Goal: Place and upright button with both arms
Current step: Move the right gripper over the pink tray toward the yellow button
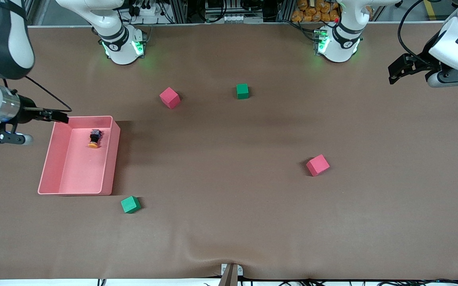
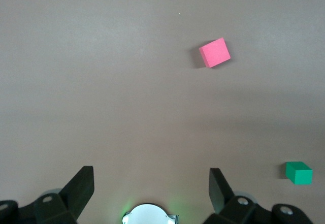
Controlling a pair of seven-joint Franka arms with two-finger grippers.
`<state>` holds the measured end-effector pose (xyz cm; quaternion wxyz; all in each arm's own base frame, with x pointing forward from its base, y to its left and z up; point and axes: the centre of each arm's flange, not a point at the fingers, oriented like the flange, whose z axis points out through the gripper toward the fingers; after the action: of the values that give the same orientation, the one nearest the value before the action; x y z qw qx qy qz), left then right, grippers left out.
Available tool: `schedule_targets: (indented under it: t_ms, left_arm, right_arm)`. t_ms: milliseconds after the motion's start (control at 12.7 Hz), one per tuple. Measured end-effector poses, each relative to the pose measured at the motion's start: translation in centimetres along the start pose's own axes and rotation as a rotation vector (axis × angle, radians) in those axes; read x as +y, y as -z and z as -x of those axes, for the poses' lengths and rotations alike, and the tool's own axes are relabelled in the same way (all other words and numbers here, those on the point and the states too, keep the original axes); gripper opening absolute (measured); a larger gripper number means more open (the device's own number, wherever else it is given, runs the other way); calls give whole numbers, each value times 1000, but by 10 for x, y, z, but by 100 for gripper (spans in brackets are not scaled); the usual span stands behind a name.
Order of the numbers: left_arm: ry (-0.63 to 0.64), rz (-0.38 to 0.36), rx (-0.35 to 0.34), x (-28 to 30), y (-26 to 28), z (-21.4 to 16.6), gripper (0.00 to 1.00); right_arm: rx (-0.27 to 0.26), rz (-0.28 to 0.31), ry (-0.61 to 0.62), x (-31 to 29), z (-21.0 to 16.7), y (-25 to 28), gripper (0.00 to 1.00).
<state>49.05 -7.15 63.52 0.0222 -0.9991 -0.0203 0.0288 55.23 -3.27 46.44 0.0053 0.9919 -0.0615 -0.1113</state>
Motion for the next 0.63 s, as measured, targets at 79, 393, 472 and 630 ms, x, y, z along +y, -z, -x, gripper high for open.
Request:
schedule_targets:
  t_ms: [79, 393, 472, 630]
  left_arm:
    - [0, 0, 0, 0, 0, 0, 100]
    - [0, 0, 0, 0, 0, 0, 100]
    - [0, 0, 0, 0, 0, 0, 100]
    - [0, -1, -3, 0, 0, 1, 100]
  right_arm:
    - [18, -2, 5, 2, -3, -16, 100]
    - [82, -9, 7, 19, -13, -96, 100]
    - [80, -9, 1, 23, -16, -115, 100]
    - [76, -9, -3, 33, -26, -145, 100]
